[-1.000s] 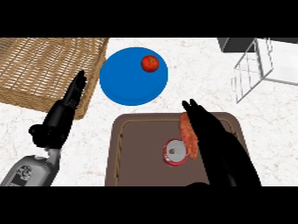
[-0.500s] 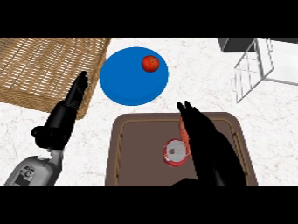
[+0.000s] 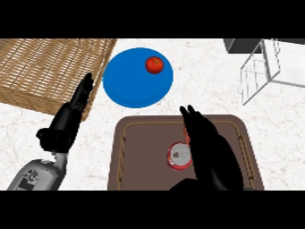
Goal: Pick the can from the tray and place it in the tiered shelf
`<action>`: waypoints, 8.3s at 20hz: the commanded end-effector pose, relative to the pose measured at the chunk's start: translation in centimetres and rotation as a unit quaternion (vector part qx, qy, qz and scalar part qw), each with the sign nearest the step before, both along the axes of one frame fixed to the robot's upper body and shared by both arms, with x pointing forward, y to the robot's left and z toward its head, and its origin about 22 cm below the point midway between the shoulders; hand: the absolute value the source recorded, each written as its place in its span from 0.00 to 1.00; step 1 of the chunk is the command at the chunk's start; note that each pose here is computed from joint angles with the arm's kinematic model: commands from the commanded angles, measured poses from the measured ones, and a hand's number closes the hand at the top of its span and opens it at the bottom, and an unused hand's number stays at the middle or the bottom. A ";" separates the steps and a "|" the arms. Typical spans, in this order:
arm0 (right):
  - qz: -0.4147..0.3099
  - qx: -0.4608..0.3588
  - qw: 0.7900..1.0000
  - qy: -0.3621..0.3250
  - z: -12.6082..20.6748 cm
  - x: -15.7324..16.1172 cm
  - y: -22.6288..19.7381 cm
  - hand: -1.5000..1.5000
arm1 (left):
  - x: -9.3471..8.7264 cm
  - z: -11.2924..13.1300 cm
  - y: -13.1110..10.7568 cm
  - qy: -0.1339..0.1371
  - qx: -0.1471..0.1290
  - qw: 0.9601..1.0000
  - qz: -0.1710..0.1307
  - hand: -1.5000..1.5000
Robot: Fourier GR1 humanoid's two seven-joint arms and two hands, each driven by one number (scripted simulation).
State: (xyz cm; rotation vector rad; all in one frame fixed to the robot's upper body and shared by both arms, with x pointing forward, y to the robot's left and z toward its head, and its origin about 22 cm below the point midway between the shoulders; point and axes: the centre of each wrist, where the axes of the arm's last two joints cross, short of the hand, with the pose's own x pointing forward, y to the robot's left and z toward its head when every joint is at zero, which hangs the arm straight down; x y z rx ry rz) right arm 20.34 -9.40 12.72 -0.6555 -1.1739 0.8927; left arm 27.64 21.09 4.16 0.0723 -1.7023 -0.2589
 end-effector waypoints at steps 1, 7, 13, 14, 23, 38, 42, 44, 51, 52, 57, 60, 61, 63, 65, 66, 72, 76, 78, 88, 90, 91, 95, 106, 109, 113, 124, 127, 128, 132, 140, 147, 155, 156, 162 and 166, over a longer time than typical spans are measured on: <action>-0.067 -0.037 0.996 0.049 -1.7 -0.4 1.7 0.00 | -0.7 -1.7 1.8 0.069 0.016 0.997 0.017 0.50; -0.075 -0.044 0.995 0.058 -1.6 0.5 0.8 0.00 | -1.5 -2.2 1.5 0.067 0.008 0.998 0.013 0.50; -0.070 -0.044 0.994 0.065 -3.5 1.7 1.3 0.00 | -0.6 -3.0 1.7 0.059 0.015 0.998 0.016 0.50; -0.068 -0.040 0.995 0.065 -3.4 0.2 0.4 0.00 | 0.5 -1.4 0.3 0.059 0.013 0.998 0.024 0.50; -0.048 -0.054 0.994 0.088 -6.0 0.4 2.4 0.00 | 1.2 -2.2 0.8 0.051 0.023 0.998 0.020 0.50; -0.030 -0.069 0.997 0.026 -4.7 0.4 0.4 1.00 | -0.8 -2.9 0.7 0.060 0.014 0.998 0.018 0.50; -0.096 -0.065 0.993 0.017 -4.6 2.7 -3.0 1.00 | 0.2 -3.1 1.0 0.059 0.013 0.998 0.020 0.50; -0.107 -0.069 0.992 0.017 -6.6 2.9 -3.9 1.00 | 0.7 -1.8 1.6 0.061 0.007 0.998 0.025 0.50; -0.139 0.119 0.975 -0.128 0.2 0.7 -2.9 1.00 | -0.3 -3.0 1.6 0.066 0.019 0.997 0.027 0.50; -0.149 0.110 0.971 -0.149 0.5 1.3 -3.8 1.00 | 0.0 -3.4 0.8 0.062 0.013 0.998 0.027 0.50; -0.174 0.109 0.955 -0.215 5.3 -0.2 -4.6 1.00 | 1.0 -1.8 2.3 0.054 0.010 0.998 0.027 0.50; -0.199 0.103 0.946 -0.232 7.0 -2.2 -4.7 1.00 | -0.2 -3.2 1.3 0.066 0.000 0.998 0.021 0.50; -0.222 0.083 0.939 -0.249 7.9 -1.3 -6.4 1.00 | -0.7 -2.5 1.6 0.065 0.013 0.998 0.019 0.50; -0.231 0.057 0.936 -0.258 8.4 -2.5 -5.0 1.00 | 0.9 -2.3 1.6 0.063 0.012 0.998 0.029 0.50; -0.247 0.047 0.926 -0.283 9.9 -1.3 -6.1 1.00 | 0.9 -2.3 0.2 0.055 0.026 0.998 0.020 0.50; -0.262 0.046 0.919 -0.291 10.6 -1.2 -6.2 1.00 | 0.1 -2.2 2.0 0.060 0.019 0.998 0.022 0.50; -0.298 0.019 0.891 -0.343 13.7 -0.4 -8.2 1.00 | -0.4 -2.7 0.7 0.057 0.021 0.998 0.018 0.50; -0.320 -0.010 0.878 -0.356 15.9 1.7 -10.1 1.00 | -0.5 -3.1 1.2 0.066 0.016 0.998 0.005 0.50; -0.319 0.003 0.878 -0.356 16.1 1.6 -10.2 1.00 | 1.1 -2.3 0.6 0.066 0.015 0.998 0.019 0.50; -0.356 -0.017 0.847 -0.395 22.6 4.5 -16.1 1.00 | 0.8 -2.4 0.7 0.056 0.016 0.998 0.021 0.50; -0.358 -0.033 0.847 -0.392 22.3 5.4 -17.5 1.00 | 0.8 -2.3 2.5 0.055 0.024 0.998 0.020 0.50; -0.345 -0.049 0.849 -0.398 21.2 5.3 -15.4 1.00 | 1.4 -2.1 2.9 0.058 0.013 0.998 0.024 0.50; -0.346 -0.081 0.844 -0.402 22.0 6.5 -17.3 1.00 | 0.5 -2.2 1.9 0.051 0.016 0.999 0.008 0.50; -0.320 -0.180 0.828 -0.425 18.2 11.5 -20.4 1.00 | 0.8 -2.2 0.9 0.054 0.016 0.998 0.005 0.50; -0.312 -0.157 0.829 -0.437 18.4 12.9 -21.4 1.00 | 0.1 -2.8 1.8 0.059 0.014 0.998 0.014 0.50; -0.348 -0.115 0.818 -0.442 15.7 13.8 -24.5 1.00 | 0.6 -2.9 2.0 0.059 0.020 0.998 0.016 0.50; -0.338 0.012 0.803 -0.491 15.3 16.3 -30.0 1.00 | -0.3 -1.6 0.0 0.054 0.016 0.998 -0.002 0.50; -0.330 0.014 0.807 -0.490 16.1 16.0 -30.0 1.00 | 0.1 -1.7 0.3 0.056 0.017 0.998 0.014 0.50; -0.333 0.011 0.807 -0.487 14.6 17.0 -29.3 1.00 | 0.2 -2.1 -0.3 0.069 0.010 0.998 0.008 0.50; -0.437 -0.087 0.781 -0.438 14.6 15.2 -32.6 0.00 | 0.9 -3.1 2.3 0.055 0.017 0.998 0.018 0.50; -0.454 -0.019 0.775 -0.438 13.4 15.1 -32.8 0.00 | 0.2 -3.5 3.1 0.057 0.017 0.998 0.023 0.50; -0.431 0.055 0.777 -0.456 15.3 14.8 -32.8 0.00 | 0.3 -1.8 1.7 0.056 0.016 0.998 0.007 0.50; -0.424 0.134 0.746 -0.495 19.7 12.4 -32.0 0.00 | 0.0 -2.5 2.9 0.058 0.014 0.998 0.028 0.50; -0.432 0.161 0.721 -0.517 21.5 11.2 -33.9 0.00 | 0.3 -2.0 2.5 0.065 0.020 0.998 0.016 0.50; -0.494 0.184 0.659 -0.535 23.4 6.6 -36.3 0.00 | -0.2 -2.5 2.0 0.061 0.019 0.998 0.030 0.50; -0.534 0.202 0.647 -0.505 25.2 2.4 -38.5 0.00 | -0.8 -3.3 2.4 0.067 0.021 0.997 0.028 0.50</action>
